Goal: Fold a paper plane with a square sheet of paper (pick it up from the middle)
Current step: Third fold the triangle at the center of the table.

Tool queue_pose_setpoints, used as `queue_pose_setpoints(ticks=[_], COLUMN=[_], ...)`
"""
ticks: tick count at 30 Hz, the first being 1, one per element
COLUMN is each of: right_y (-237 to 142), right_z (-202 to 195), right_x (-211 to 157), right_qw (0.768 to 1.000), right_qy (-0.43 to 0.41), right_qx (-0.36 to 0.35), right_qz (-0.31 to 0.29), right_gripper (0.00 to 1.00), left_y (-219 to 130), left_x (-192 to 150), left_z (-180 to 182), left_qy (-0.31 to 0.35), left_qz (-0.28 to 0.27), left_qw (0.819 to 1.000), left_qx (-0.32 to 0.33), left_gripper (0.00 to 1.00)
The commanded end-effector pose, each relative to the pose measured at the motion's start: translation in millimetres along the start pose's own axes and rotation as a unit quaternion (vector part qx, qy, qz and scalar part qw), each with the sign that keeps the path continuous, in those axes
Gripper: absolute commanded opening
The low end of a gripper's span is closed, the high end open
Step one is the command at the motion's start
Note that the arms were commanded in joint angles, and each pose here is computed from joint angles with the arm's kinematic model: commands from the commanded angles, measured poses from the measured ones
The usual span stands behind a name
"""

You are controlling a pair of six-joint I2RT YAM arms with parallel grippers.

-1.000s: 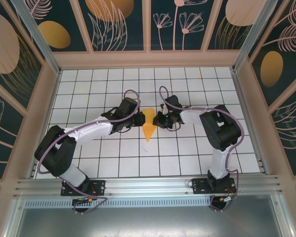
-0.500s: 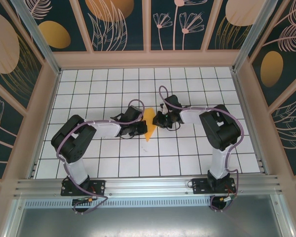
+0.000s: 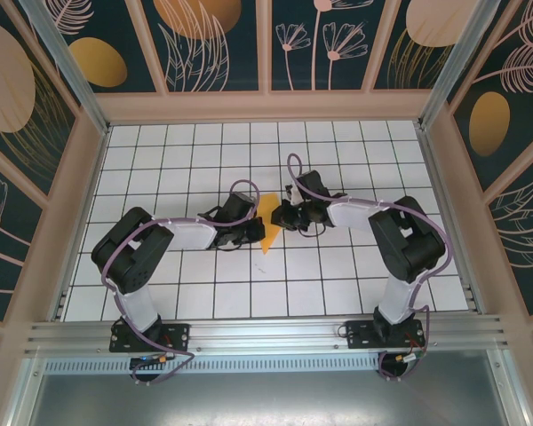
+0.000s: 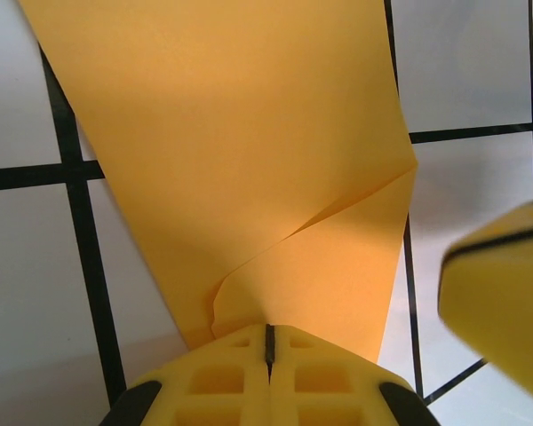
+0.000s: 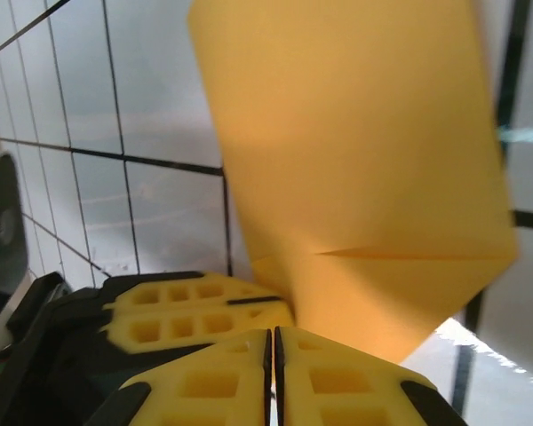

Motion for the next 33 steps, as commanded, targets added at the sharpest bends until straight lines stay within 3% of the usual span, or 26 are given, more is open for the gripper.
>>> queue_pose_setpoints(ticks=[1, 13, 22, 33], right_y=[4.1, 32.2, 6.9, 28.5], right_z=[-1.9, -39.4, 1.7, -31.1], right_x=[-7.5, -22.9, -23.8, -50.3], right_qw=[1.000, 0.994, 0.999, 0.994], right_qy=[0.014, 0.047, 0.017, 0.056], right_qx=[-0.005, -0.097, -0.030, -0.080], right_qz=[0.005, 0.031, 0.009, 0.038], right_gripper=[0.12, 0.08, 0.09, 0.08], left_y=[6.8, 7.6, 7.9, 6.7], left_x=[-16.5, -17.4, -19.8, -19.2], left_z=[26.4, 26.5, 28.6, 27.5], left_qy=[-0.004, -0.004, -0.008, -0.007], left_qz=[0.024, 0.027, 0.028, 0.027], left_qw=[0.998, 0.998, 0.998, 0.998], left_qx=[0.065, 0.062, 0.060, 0.059], left_gripper=[0.00, 0.00, 0.00, 0.00])
Point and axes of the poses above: each hand's point on the last joint's axis, 136 mm out from that joint toward the fingers, its own y axis out along the fingers, its own z axis along the line the jaws close on, x = y × z, the point moved 10 cm from there along -y, back along the fingers, and after that the axes turned 2 degrees about -y, right-handed, at the moved point
